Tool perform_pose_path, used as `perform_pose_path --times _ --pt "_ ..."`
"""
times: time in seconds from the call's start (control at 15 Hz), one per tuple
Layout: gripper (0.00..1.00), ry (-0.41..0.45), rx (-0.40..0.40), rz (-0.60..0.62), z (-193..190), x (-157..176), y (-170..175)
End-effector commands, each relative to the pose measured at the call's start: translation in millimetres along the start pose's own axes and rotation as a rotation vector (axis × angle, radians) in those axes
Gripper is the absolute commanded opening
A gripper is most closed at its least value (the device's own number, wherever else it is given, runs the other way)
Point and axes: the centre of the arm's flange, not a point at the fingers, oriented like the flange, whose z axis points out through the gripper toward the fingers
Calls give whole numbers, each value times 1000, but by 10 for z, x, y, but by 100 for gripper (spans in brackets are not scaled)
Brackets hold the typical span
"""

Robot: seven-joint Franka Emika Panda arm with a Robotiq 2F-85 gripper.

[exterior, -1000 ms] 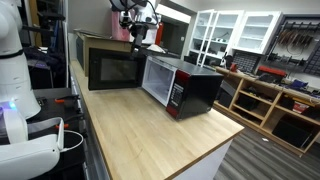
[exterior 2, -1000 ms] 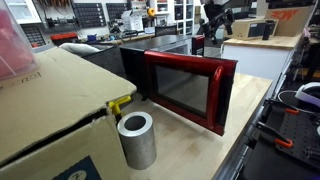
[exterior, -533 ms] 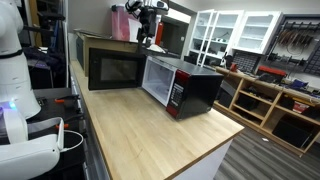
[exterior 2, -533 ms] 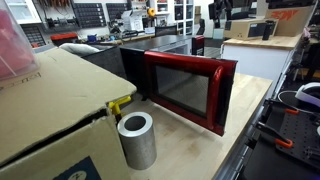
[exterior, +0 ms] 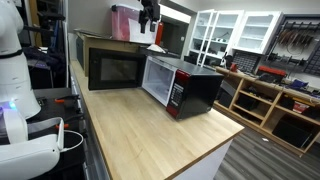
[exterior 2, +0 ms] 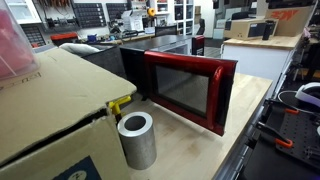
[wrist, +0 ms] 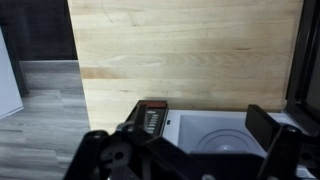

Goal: Open the microwave door

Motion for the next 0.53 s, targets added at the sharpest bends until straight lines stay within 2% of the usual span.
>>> perform_pose_path --times 0.0,0.47 --pt "100 7 16 -7 -56 -18 -15" --pt "100 14 34 -19 -129 -51 -49"
